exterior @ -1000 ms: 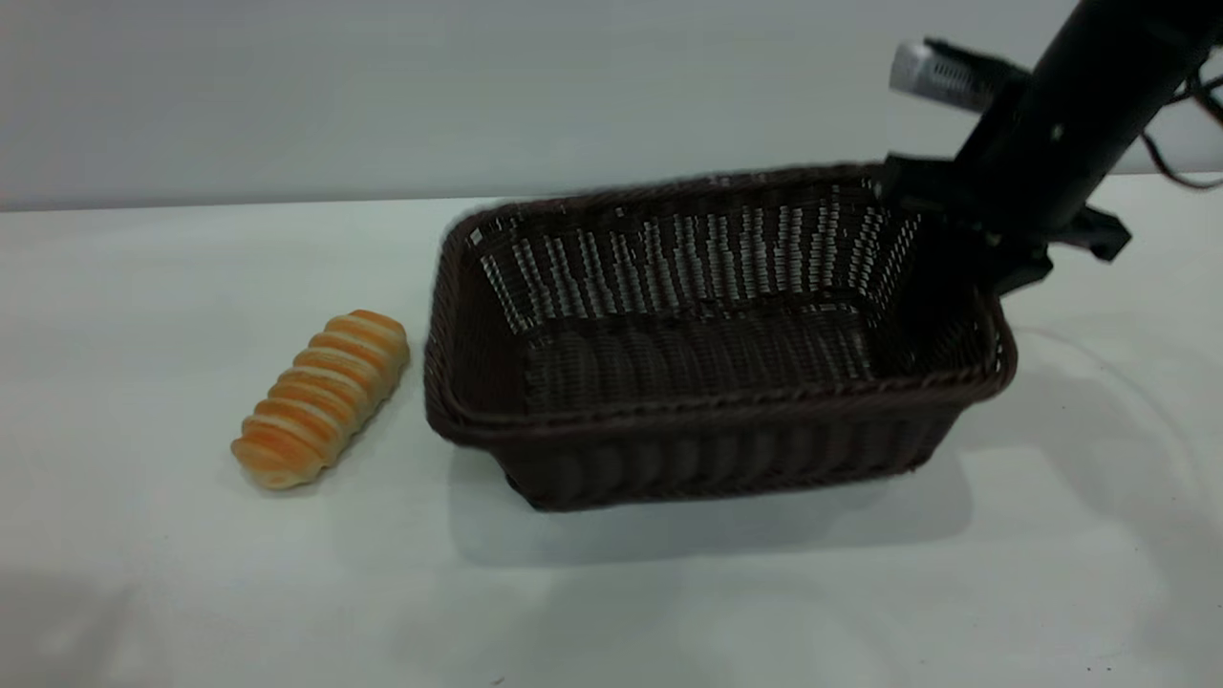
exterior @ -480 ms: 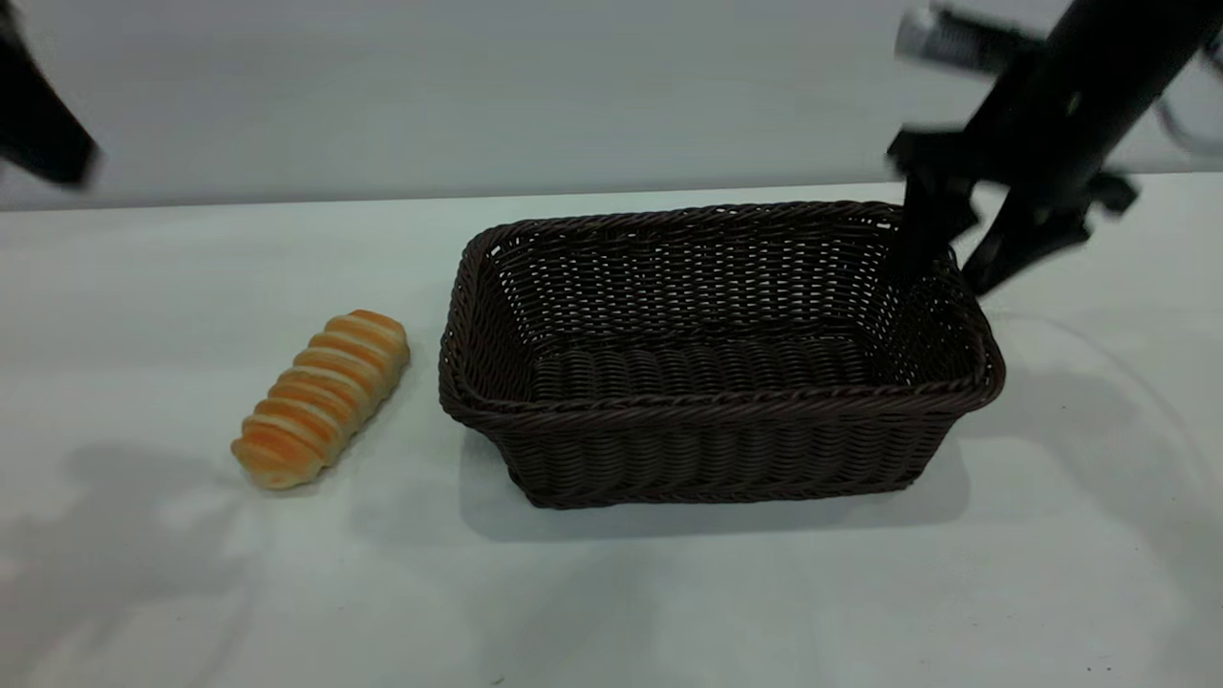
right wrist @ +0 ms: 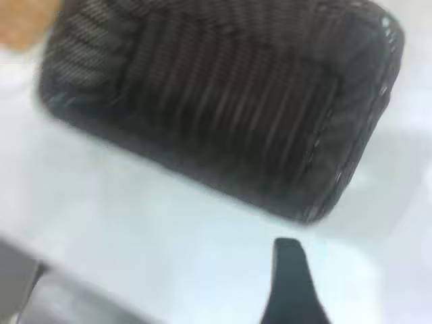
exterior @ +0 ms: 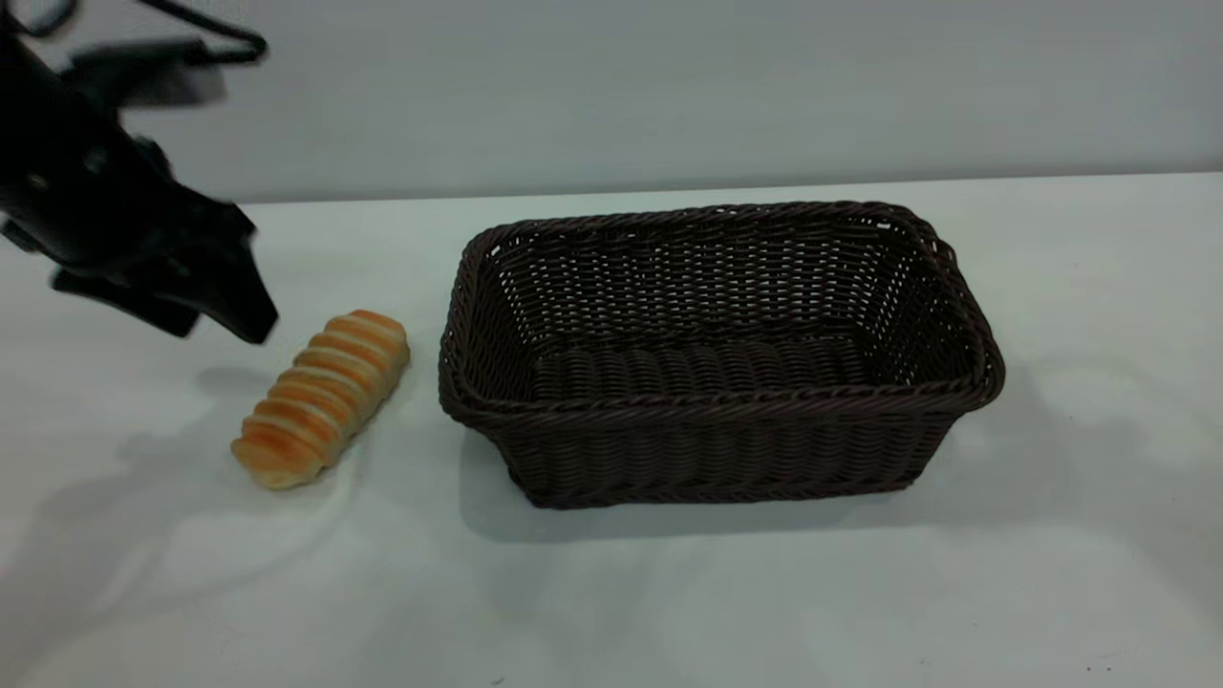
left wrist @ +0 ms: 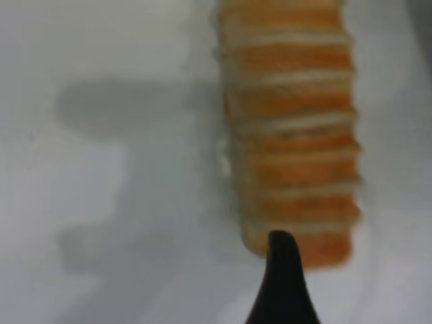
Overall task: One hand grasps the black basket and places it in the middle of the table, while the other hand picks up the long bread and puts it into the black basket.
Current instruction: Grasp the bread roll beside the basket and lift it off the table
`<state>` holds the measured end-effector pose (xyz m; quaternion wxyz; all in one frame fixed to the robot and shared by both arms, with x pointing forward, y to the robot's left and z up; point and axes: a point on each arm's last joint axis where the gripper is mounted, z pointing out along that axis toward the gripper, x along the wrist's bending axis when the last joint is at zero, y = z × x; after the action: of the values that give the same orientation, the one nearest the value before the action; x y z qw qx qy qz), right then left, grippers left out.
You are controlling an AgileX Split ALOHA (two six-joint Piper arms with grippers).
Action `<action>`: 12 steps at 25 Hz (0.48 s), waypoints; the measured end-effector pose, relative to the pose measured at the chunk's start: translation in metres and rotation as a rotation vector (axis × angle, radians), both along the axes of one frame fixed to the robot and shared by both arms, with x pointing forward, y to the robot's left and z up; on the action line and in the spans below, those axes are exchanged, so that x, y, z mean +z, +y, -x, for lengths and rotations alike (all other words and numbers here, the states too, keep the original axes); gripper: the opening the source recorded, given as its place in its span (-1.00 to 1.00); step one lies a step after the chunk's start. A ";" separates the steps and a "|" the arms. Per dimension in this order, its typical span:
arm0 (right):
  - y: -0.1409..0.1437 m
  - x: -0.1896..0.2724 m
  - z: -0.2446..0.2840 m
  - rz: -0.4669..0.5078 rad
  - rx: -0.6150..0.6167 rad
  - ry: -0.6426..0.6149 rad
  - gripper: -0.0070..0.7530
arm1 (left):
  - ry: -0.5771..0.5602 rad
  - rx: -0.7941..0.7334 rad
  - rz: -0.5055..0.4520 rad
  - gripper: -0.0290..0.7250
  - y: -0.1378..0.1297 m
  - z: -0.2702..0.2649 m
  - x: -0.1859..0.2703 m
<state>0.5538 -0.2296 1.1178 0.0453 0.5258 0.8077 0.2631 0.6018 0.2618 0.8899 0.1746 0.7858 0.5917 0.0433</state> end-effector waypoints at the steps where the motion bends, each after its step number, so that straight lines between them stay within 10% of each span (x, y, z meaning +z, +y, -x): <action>1: -0.001 0.013 0.013 -0.001 0.013 -0.011 0.44 | 0.006 0.002 -0.001 0.64 0.000 -0.005 -0.007; 9: -0.013 0.062 0.111 -0.028 0.006 -0.149 0.43 | 0.070 0.039 0.012 0.61 -0.010 -0.039 -0.079; 12: -0.018 0.056 0.146 -0.021 0.002 -0.172 0.43 | 0.085 0.041 0.020 0.30 -0.011 -0.043 -0.086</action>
<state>0.4078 -0.2475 1.1736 0.1088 0.5009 0.7985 0.3156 0.6446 0.2513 0.8041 0.1561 0.7727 0.6152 0.0075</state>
